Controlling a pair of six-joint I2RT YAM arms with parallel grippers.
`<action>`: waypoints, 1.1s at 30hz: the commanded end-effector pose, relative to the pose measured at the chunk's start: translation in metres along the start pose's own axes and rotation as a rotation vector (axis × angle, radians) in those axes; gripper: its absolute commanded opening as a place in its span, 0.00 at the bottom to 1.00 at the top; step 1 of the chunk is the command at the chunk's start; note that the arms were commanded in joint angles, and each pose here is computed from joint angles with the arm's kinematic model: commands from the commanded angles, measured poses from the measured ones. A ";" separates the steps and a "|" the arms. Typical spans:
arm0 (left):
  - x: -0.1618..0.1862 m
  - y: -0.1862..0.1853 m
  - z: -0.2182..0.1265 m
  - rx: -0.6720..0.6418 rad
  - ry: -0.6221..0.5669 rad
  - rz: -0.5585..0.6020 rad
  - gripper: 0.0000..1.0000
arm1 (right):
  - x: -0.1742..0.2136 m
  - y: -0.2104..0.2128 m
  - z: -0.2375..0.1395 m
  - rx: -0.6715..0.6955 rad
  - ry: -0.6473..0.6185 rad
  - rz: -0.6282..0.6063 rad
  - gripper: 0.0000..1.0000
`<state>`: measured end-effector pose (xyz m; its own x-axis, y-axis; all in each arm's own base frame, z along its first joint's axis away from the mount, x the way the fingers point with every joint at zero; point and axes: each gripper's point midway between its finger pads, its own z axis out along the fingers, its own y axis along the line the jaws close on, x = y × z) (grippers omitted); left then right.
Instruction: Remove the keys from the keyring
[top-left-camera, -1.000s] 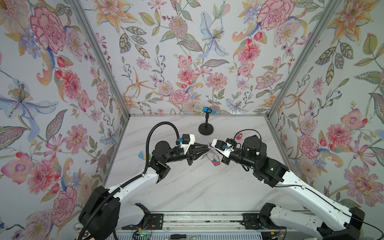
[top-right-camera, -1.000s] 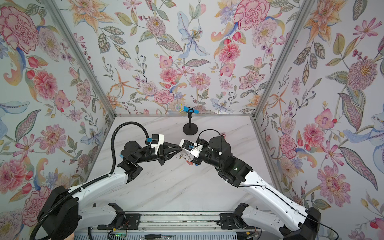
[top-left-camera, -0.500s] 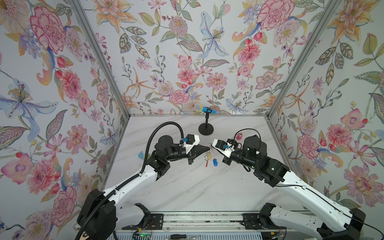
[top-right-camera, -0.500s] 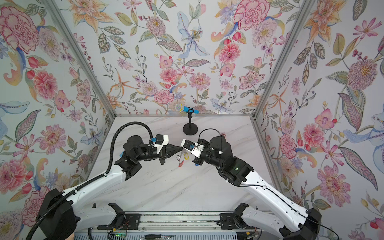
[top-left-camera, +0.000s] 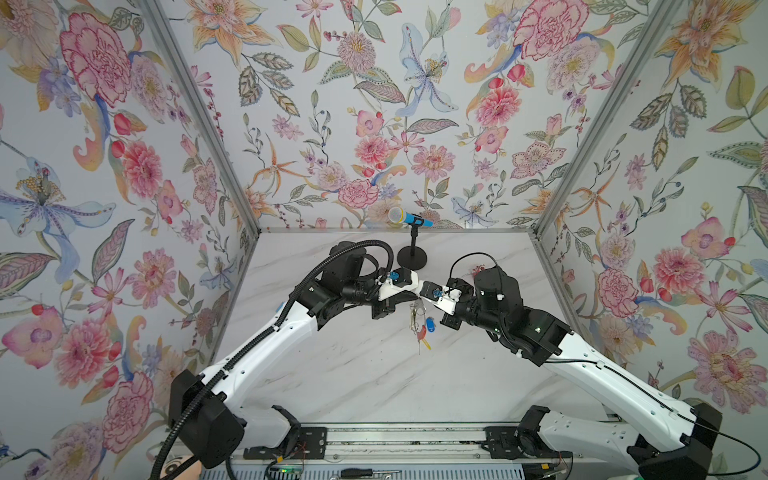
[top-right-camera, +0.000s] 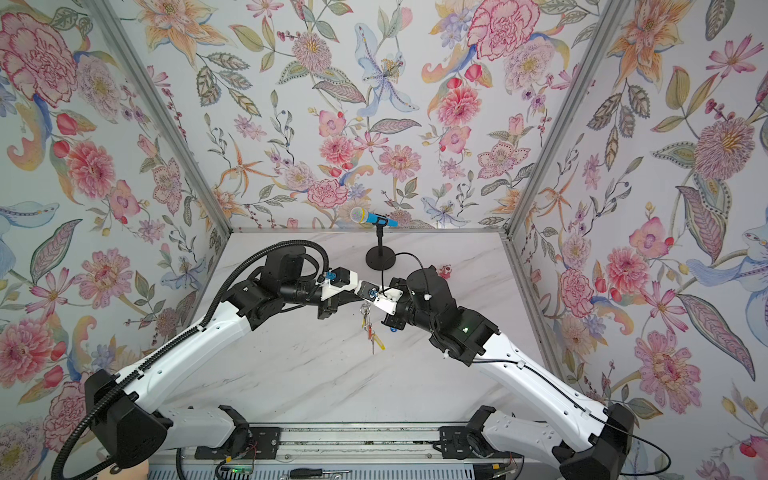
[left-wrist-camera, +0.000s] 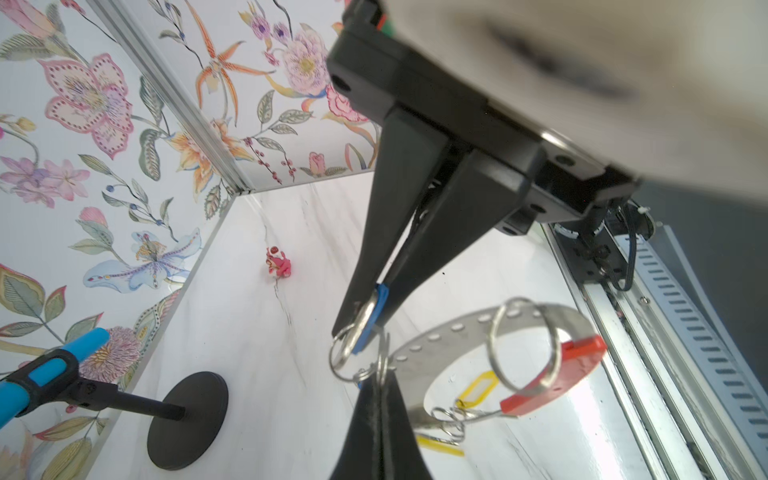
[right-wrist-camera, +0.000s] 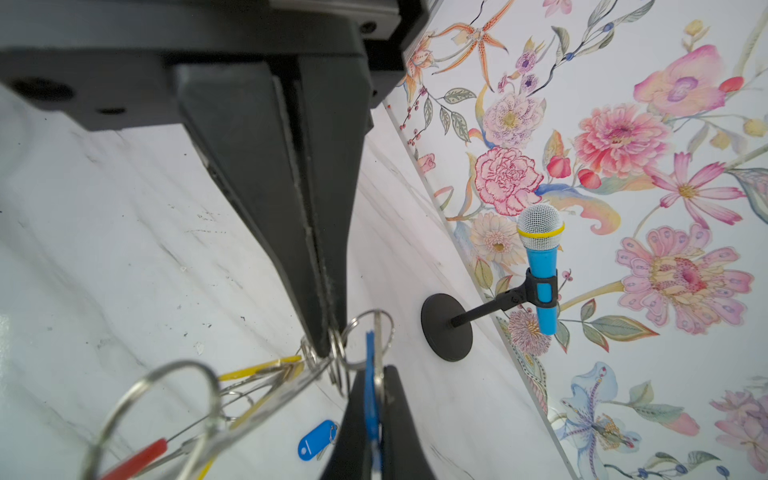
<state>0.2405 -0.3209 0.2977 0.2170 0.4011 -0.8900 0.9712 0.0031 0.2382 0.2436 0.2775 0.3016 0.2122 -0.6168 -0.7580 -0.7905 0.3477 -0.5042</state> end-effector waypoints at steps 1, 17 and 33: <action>0.011 -0.014 0.007 0.077 0.075 0.034 0.00 | -0.034 -0.005 -0.003 0.006 -0.092 -0.042 0.00; -0.012 -0.016 0.012 0.162 0.027 0.088 0.00 | -0.013 -0.006 0.014 0.045 0.007 -0.092 0.00; -0.006 0.010 -0.005 -0.052 -0.037 -0.003 0.44 | -0.014 -0.013 0.006 0.083 -0.034 -0.052 0.00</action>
<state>0.2399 -0.3203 0.3005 0.2317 0.3946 -0.8891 0.9702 -0.0272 0.2407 0.2558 0.2724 0.3014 0.2209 -0.6718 -0.7070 -0.7348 0.3620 -0.5736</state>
